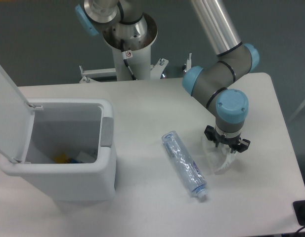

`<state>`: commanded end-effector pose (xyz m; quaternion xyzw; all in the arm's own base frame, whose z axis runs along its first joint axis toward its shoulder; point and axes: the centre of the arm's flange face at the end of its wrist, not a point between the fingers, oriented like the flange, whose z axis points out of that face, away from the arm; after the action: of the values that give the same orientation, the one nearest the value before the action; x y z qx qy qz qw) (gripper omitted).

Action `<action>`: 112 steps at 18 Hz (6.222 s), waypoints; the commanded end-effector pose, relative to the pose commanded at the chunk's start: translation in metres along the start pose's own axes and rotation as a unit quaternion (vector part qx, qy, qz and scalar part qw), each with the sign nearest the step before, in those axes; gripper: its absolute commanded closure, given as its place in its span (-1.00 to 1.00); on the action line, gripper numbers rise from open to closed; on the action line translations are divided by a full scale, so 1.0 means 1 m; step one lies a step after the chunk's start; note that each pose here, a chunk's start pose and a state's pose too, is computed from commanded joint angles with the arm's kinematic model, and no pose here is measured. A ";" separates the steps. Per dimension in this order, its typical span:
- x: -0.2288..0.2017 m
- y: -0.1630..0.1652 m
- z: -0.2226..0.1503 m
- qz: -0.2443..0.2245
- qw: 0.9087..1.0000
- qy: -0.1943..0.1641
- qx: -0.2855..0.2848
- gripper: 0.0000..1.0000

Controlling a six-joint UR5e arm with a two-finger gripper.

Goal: Place the trash in the trash can
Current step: 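Close the gripper on the crumpled clear plastic wrapper, then lift the wrapper and carry it over the open trash can, then open the gripper to drop the wrapper into the trash can, then move the gripper to the clear water bottle and align with it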

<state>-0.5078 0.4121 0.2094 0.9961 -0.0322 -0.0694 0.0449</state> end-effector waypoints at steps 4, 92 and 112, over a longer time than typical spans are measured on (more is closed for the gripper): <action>-0.003 0.003 -0.011 -0.002 1.000 -0.006 0.008 1.00; 0.011 -0.124 -0.060 -0.278 0.958 0.075 0.016 -1.00; 0.035 -0.162 -0.008 -0.301 0.952 0.039 -0.050 0.20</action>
<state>-0.4623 0.5715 0.1968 0.9581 0.2739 -0.0422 0.0725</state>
